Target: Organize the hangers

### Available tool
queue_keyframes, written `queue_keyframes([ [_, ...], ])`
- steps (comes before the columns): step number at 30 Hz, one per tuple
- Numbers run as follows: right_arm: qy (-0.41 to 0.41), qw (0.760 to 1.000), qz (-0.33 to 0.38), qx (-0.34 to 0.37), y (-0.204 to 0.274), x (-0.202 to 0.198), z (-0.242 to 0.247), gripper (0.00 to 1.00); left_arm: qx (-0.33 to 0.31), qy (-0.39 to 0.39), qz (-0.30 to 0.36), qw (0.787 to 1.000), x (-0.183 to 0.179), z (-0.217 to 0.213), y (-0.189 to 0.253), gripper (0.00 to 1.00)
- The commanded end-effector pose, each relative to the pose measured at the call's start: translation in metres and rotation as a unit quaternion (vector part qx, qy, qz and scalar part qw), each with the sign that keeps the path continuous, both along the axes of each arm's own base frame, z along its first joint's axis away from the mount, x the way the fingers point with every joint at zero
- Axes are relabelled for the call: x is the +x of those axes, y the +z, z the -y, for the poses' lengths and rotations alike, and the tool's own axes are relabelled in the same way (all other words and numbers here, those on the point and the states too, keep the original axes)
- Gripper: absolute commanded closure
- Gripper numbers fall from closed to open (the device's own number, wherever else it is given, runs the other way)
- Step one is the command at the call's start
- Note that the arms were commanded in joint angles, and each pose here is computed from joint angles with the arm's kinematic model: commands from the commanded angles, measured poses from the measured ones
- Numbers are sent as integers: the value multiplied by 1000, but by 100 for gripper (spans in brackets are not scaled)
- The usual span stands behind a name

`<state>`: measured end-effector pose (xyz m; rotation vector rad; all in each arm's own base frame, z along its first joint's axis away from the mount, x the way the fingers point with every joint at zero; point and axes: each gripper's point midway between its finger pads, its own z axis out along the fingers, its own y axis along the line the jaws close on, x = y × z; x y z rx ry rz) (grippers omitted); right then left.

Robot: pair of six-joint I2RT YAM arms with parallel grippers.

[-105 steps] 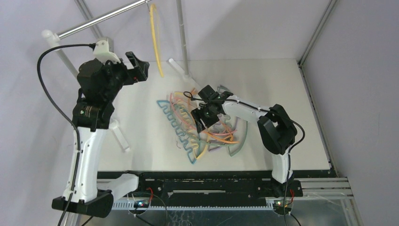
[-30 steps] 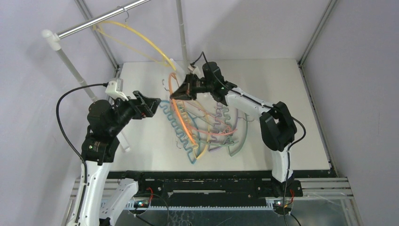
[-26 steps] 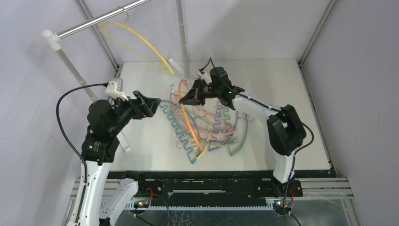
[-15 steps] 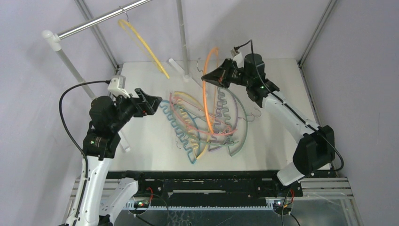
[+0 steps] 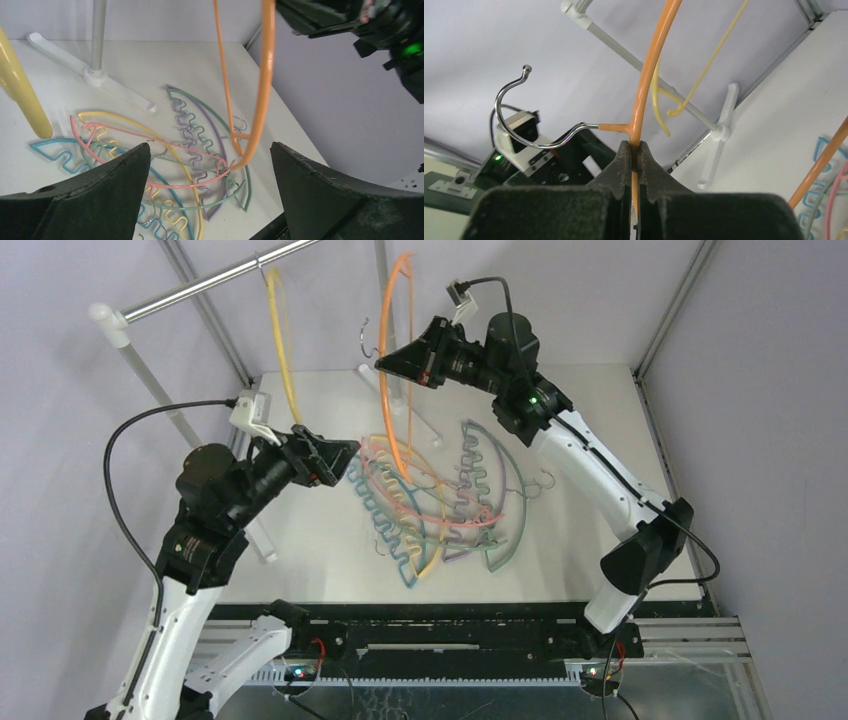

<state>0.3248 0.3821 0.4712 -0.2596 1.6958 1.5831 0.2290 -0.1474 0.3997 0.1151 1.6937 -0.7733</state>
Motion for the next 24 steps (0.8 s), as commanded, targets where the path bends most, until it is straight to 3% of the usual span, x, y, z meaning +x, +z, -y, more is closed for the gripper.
queue_keyframes([
  [1, -23, 999, 30, 0, 9, 10, -7, 100, -26, 14, 24, 999, -5, -4, 18, 6],
  [6, -35, 998, 45, -14, 8, 15, -18, 100, -44, -27, 44, 998, -10, 19, 27, 6],
  [12, -28, 999, 46, -11, 14, 14, -27, 100, -19, -58, 40, 997, -7, 45, 18, 6],
  [24, 36, 999, 31, 25, 45, -36, -18, 100, 27, -16, 10, 999, 27, 51, -21, 6],
])
